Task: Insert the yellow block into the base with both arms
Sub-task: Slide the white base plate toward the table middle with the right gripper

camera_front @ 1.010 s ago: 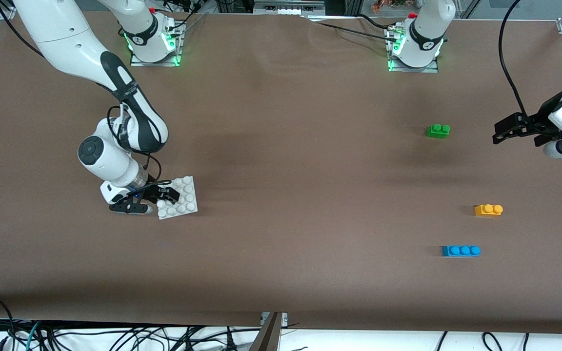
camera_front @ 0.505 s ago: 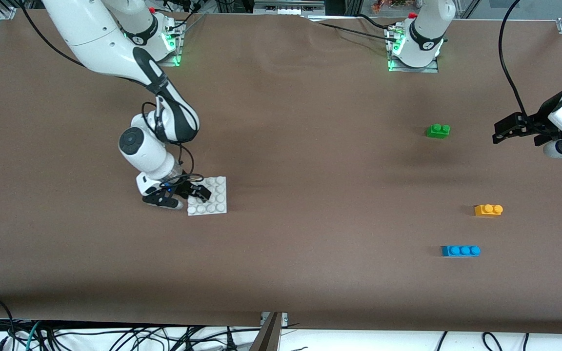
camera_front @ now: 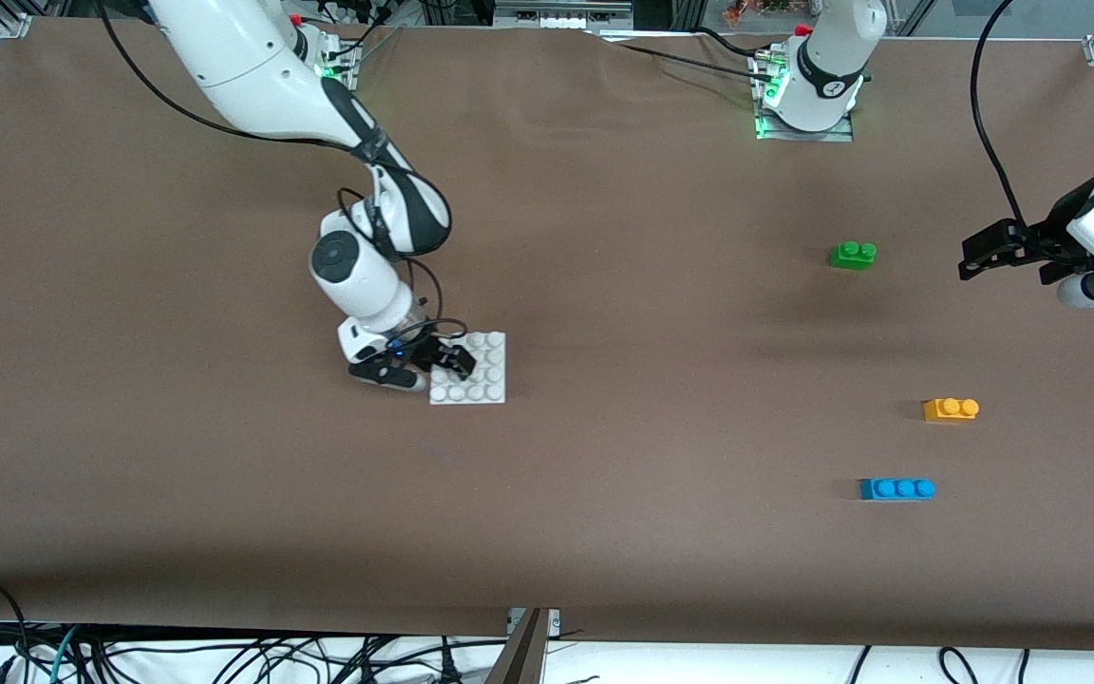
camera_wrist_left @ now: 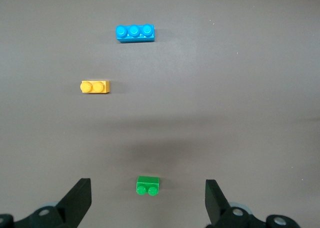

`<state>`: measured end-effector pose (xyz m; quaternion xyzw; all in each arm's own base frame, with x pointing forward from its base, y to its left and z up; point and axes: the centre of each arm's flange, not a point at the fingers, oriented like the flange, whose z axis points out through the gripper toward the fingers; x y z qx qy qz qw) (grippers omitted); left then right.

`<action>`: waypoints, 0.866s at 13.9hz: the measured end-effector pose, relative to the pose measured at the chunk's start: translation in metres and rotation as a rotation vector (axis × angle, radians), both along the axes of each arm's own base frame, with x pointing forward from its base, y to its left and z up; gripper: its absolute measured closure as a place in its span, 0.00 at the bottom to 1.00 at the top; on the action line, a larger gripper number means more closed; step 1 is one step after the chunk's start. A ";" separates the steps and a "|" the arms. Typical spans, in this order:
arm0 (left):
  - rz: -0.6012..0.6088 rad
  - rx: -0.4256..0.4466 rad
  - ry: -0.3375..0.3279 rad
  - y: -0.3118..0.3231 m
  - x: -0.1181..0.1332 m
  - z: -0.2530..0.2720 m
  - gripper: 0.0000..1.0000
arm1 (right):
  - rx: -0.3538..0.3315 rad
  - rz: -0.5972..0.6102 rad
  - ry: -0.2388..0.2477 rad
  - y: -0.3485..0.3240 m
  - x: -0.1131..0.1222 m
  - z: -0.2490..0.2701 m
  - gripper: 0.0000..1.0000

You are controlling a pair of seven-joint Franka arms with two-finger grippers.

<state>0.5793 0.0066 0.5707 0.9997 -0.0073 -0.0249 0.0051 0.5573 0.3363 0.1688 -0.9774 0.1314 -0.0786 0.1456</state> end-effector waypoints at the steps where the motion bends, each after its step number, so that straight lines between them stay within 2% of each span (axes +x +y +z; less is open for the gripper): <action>1: 0.000 0.000 0.000 0.000 0.000 0.000 0.00 | 0.012 0.001 -0.002 0.018 -0.005 -0.001 0.19; 12: 0.002 0.000 0.004 0.000 0.000 0.000 0.00 | 0.116 -0.050 0.005 0.141 -0.032 -0.008 0.19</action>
